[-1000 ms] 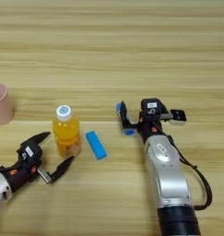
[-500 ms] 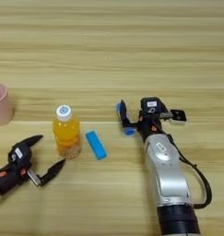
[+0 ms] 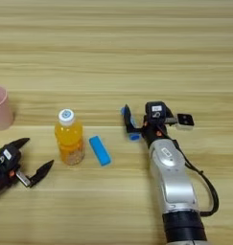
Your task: Move the objects on the table
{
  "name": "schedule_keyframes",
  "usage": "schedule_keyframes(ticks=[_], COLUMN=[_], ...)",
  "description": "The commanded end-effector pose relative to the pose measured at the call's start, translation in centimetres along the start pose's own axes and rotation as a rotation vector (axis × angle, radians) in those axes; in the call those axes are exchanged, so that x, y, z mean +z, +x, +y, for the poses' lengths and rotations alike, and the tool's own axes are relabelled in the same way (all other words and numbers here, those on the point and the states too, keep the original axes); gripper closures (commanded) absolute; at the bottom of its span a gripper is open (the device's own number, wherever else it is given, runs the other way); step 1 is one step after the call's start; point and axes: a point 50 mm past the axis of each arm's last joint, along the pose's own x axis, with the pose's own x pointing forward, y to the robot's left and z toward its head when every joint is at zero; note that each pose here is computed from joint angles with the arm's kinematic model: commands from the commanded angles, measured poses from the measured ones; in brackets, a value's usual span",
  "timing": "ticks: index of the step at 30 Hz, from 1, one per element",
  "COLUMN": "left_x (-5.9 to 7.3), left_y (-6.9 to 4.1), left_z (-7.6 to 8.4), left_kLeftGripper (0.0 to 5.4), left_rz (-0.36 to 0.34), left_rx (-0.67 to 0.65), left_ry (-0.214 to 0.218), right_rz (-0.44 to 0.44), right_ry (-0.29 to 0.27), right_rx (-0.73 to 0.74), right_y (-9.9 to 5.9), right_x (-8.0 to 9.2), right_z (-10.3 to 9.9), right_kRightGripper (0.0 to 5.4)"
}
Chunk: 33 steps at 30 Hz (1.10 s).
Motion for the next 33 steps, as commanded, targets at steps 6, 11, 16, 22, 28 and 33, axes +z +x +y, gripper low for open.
schedule_keyframes(ticks=[6, 11, 16, 22, 28, 33], left_x=[0.3, 0.7, 1.3, 1.3, 1.5, 2.5], left_y=[2.0, 3.6, 5.0, 5.8, 6.3, 7.1], left_z=[-0.2, -0.6, -0.3, 0.0, 0.4, 0.9], left_kLeftGripper=[0.02, 0.02, 0.02, 0.02, 0.02, 0.02], left_rz=[-0.046, -0.076, -0.122, -0.144, -0.164, -0.221], left_rx=[0.059, 0.075, 0.139, 0.191, 0.244, 0.31], left_ry=[-0.007, -0.013, -0.055, -0.064, -0.062, -0.07], right_rz=[-0.014, -0.014, -0.016, -0.017, -0.017, -0.018], right_ry=[-0.002, -0.002, -0.002, -0.001, -0.002, -0.004], right_rx=[0.001, 0.001, 0.003, 0.004, 0.006, 0.008], right_y=[0.4, 0.4, 0.4, 0.5, 0.5, 0.4], right_x=[0.3, 0.3, 0.2, 0.2, 0.1, 0.0], right_z=[0.2, 0.2, 0.3, 0.3, 0.3, 0.1], right_kRightGripper=[0.0, 0.0, 0.0, 0.0, 0.0, 0.0])
